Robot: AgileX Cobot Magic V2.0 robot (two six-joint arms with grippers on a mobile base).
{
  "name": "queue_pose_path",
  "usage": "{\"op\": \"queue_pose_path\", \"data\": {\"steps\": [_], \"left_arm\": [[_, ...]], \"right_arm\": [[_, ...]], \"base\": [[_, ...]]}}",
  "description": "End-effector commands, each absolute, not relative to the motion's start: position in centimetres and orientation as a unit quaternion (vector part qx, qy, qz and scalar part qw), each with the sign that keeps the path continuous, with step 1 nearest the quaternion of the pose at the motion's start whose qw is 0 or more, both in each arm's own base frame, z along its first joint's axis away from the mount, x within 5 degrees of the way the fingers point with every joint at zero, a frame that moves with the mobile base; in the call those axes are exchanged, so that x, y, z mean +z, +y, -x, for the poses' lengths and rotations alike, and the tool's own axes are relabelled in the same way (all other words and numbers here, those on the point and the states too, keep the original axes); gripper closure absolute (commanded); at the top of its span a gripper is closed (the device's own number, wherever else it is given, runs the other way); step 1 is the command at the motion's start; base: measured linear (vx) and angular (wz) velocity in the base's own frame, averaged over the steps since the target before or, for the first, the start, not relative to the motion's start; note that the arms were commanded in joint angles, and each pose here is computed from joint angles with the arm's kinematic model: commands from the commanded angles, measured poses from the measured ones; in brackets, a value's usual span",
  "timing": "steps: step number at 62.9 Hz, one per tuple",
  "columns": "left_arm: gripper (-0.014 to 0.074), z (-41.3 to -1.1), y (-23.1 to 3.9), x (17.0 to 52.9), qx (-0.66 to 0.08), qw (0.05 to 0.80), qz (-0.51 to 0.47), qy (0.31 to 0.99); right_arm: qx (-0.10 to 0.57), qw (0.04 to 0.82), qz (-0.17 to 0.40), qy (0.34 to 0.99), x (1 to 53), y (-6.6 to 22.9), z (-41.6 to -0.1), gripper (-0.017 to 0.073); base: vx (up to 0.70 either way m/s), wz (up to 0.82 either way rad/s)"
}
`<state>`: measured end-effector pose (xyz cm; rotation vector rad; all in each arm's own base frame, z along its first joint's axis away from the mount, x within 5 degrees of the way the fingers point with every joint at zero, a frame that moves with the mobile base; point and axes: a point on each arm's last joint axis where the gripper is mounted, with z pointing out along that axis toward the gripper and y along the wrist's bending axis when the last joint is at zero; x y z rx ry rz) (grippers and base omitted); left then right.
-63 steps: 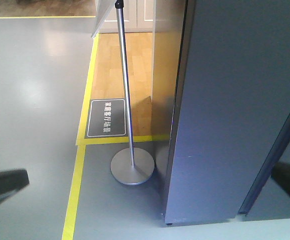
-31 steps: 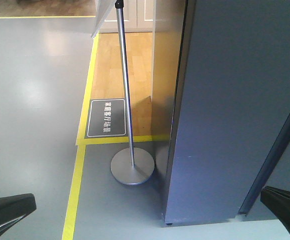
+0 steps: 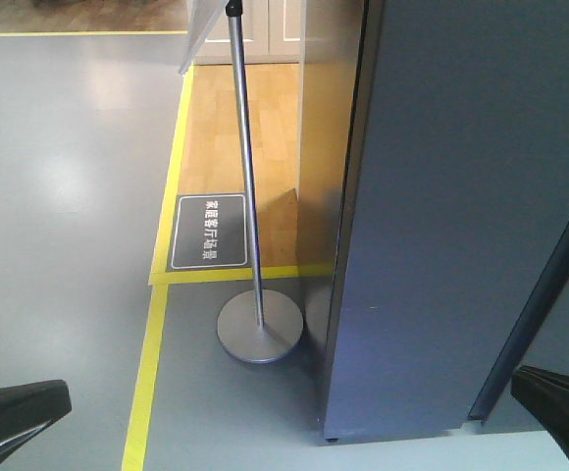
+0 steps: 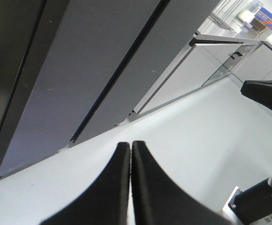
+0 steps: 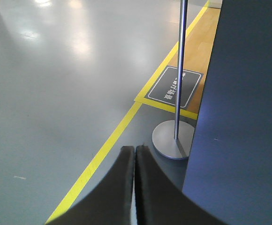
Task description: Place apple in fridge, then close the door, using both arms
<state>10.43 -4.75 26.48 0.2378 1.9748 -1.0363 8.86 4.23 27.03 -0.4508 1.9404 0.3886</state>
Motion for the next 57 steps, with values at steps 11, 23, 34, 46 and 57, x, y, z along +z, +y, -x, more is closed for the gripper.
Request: {"op": "queue_pose_path", "data": {"steps": [11,23,34,46,57], "left_arm": [[0.0601,-11.4,-3.9,26.8,-0.284,0.524,-0.195,0.779],[0.0601,-12.4,-2.6,26.8,-0.184,0.565,-0.189,0.782],[0.0601,-13.3,-2.4,27.2,-0.147,0.594,-0.142,0.778],[0.0601,-13.6,-3.3,27.8,-0.189,0.610,-0.076,0.766],[0.0601,-13.7,-3.2,27.9,-0.201,0.612,-0.053,0.763]], "right_arm": [[0.164,0.550,0.174,0.800,28.1,4.1,-9.1,0.0564],[0.164,0.550,0.174,0.800,28.1,4.1,-9.1,0.0563],[0.164,0.550,0.174,0.800,28.1,4.1,-9.1,0.0563],[0.164,0.550,0.175,0.800,28.1,4.1,-9.1,0.0563],[0.164,0.550,0.174,0.800,28.1,4.1,-9.1,0.0563]], "base": [[0.00,0.00],[0.00,0.00],[0.00,0.00],[0.00,0.00],[0.00,0.00]]}}
